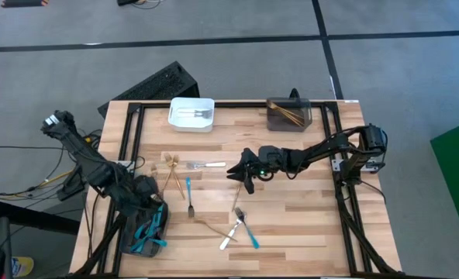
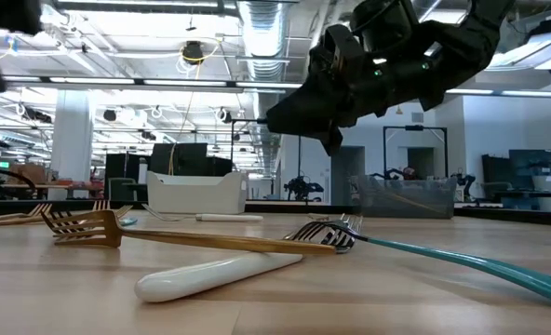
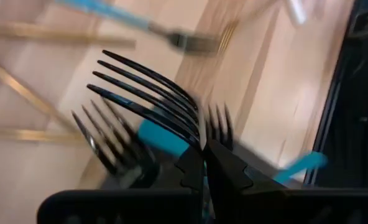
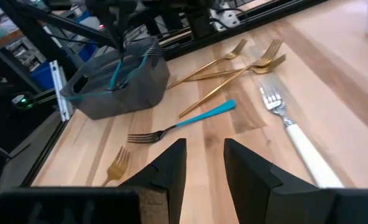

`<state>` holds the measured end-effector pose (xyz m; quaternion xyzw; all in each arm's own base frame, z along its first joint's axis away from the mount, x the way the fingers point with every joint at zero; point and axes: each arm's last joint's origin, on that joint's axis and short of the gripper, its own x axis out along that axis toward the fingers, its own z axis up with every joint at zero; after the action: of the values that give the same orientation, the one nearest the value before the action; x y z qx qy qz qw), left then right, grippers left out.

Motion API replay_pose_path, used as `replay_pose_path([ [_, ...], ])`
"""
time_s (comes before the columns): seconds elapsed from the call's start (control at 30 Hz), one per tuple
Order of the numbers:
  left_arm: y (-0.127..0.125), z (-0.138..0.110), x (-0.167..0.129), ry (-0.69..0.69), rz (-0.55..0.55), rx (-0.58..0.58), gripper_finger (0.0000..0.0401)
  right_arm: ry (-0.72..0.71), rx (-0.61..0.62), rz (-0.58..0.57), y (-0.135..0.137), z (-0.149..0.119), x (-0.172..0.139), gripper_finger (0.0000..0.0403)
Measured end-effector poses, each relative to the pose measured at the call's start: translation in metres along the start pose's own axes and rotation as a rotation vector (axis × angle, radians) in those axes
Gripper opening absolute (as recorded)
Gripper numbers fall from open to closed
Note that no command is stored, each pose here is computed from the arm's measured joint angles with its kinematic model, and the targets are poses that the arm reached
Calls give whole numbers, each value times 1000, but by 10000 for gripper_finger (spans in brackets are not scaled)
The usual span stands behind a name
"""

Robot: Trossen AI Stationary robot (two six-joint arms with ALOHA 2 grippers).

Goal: Sort silverware by color (type)
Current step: Put the blue fork into the bottom black bin, then put the gold fork into the top black bin

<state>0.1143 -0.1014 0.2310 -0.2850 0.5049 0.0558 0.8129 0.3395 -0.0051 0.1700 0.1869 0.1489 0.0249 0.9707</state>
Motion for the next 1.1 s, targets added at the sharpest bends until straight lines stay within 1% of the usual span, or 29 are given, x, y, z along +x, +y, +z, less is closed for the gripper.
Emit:
replay_pose_path([
  [0.1,6,-7,4,57,33,-47,0,-1,1,-1,0,0,0,134],
  [0.23,12,-9,4,77,98,-79,5,0,1,-1,0,0,0,134],
  [0.33,14,-9,4,70,117,-70,20,0,15,0,0,0,0,134],
  [0.53,14,-9,3,58,119,-71,59,15,29,-7,-1,-1,0,134],
  [0.7,14,-9,3,51,119,-70,72,110,42,-31,-2,-11,-1,134],
  [0.83,9,-4,-3,-2,106,-36,73,216,67,-62,0,-18,0,134],
  [0.93,3,2,-11,-74,94,21,73,262,82,-137,1,-18,1,134],
  [1.03,-2,8,-19,-185,105,114,73,258,128,-297,-3,-16,1,134],
  [1.1,-4,12,-22,-277,141,211,73,255,205,-405,-9,-15,0,134],
])
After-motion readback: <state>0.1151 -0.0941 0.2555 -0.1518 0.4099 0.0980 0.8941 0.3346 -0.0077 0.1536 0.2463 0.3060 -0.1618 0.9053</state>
